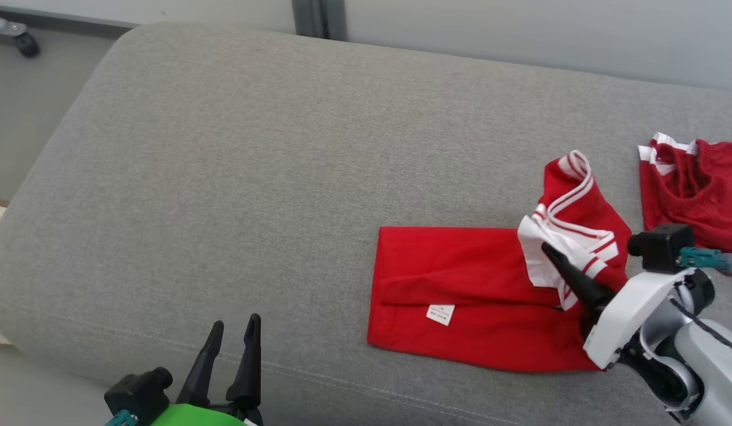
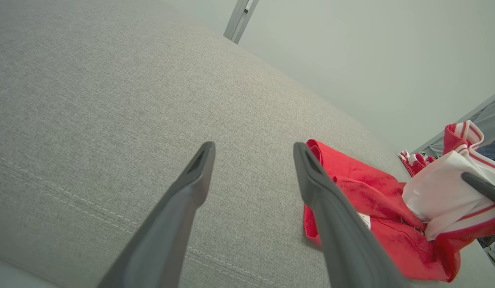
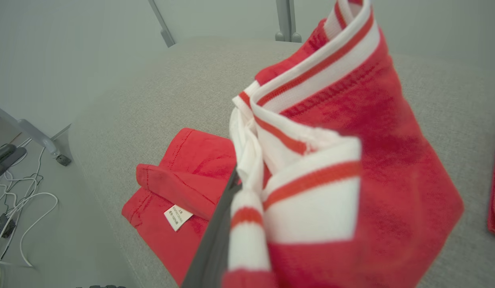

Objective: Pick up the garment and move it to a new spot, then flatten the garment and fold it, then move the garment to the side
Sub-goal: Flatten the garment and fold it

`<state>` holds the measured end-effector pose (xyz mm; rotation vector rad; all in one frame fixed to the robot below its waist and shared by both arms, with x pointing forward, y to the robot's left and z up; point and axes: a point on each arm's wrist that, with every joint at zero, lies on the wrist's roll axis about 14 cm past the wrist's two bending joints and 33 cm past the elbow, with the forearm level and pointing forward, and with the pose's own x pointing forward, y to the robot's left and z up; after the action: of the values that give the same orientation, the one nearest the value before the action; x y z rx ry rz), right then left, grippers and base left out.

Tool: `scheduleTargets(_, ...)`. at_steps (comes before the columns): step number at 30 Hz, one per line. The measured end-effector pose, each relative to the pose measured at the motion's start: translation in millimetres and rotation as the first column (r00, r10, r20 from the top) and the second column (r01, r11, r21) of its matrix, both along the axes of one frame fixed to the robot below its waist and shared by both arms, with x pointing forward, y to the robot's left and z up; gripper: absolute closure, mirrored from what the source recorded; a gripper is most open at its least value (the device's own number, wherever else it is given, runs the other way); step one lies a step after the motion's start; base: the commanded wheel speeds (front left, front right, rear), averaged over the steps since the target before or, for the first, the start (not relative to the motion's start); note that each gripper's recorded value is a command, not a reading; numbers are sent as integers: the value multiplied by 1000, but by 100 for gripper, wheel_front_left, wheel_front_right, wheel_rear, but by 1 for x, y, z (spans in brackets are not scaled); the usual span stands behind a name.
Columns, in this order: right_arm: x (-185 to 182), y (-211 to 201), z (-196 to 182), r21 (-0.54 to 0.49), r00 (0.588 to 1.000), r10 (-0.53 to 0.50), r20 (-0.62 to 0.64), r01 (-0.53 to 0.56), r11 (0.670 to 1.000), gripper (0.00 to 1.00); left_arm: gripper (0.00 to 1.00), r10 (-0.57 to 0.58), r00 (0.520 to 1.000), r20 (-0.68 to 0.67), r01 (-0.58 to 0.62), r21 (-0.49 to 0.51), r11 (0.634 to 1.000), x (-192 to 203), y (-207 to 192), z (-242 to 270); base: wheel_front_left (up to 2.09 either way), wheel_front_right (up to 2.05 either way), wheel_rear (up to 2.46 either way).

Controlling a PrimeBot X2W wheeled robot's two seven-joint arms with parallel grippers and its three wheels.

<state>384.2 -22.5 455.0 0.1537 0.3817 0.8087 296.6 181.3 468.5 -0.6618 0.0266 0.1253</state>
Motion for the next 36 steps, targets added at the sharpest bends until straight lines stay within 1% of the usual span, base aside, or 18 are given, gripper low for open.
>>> scheduleTargets(4, -19, 35, -8, -16, 994, 101, -43, -102, 995, 100, 0, 38, 999, 4, -38, -1, 999, -10, 9, 1, 0, 0, 0)
scheduleTargets(8, -35, 65, -12, -21, 981, 177, -75, -179, 984, 100, 0, 83, 997, 7, -83, 1, 997, -19, 19, 2, 0, 0, 0)
scheduleTargets(12, -46, 86, -16, -12, 969, 221, -109, -223, 975, 100, 0, 115, 993, 26, -115, 4, 993, -21, 29, 7, 0, 0, 0)
scheduleTargets(17, -50, 97, -23, -27, 959, 250, -136, -256, 966, 100, 0, 161, 986, 36, -162, 5, 987, -23, 41, 11, 0, 0, 0)
scheduleTargets(19, -51, 100, -26, -27, 956, 254, -146, -260, 965, 86, 0, 171, 985, 31, -171, 5, 985, -24, 44, 9, 0, 0, 0)
scheduleTargets(20, -52, 101, -26, -28, 956, 253, -147, -260, 965, 74, 0, 174, 984, 29, -174, 5, 985, -25, 45, 9, 0, 0, 0)
scheduleTargets(21, -51, 102, -27, -30, 956, 254, -145, -260, 965, 60, 0, 175, 984, 28, -175, 5, 984, -25, 45, 9, 0, 0, 0)
scheduleTargets(22, -51, 102, -27, -33, 957, 254, -142, -261, 965, 11, 0, 174, 984, 29, -174, 4, 985, -25, 45, 8, 0, 0, 0)
scheduleTargets(23, -50, 103, -26, -34, 958, 249, -139, -256, 966, 0, 0, 175, 984, 29, -175, 2, 985, -25, 45, 8, 0, 0, 0)
scheduleTargets(29, -53, 108, -28, -40, 957, 254, -138, -261, 964, 0, 0, 177, 984, 25, -177, 1, 984, -24, 46, 7, 0, 0, 0)
scheduleTargets(36, -62, 124, -21, -4, 951, 277, -135, -280, 960, 0, 0, 183, 983, 32, -183, 3, 983, -23, 49, 8, 0, 0, 0)
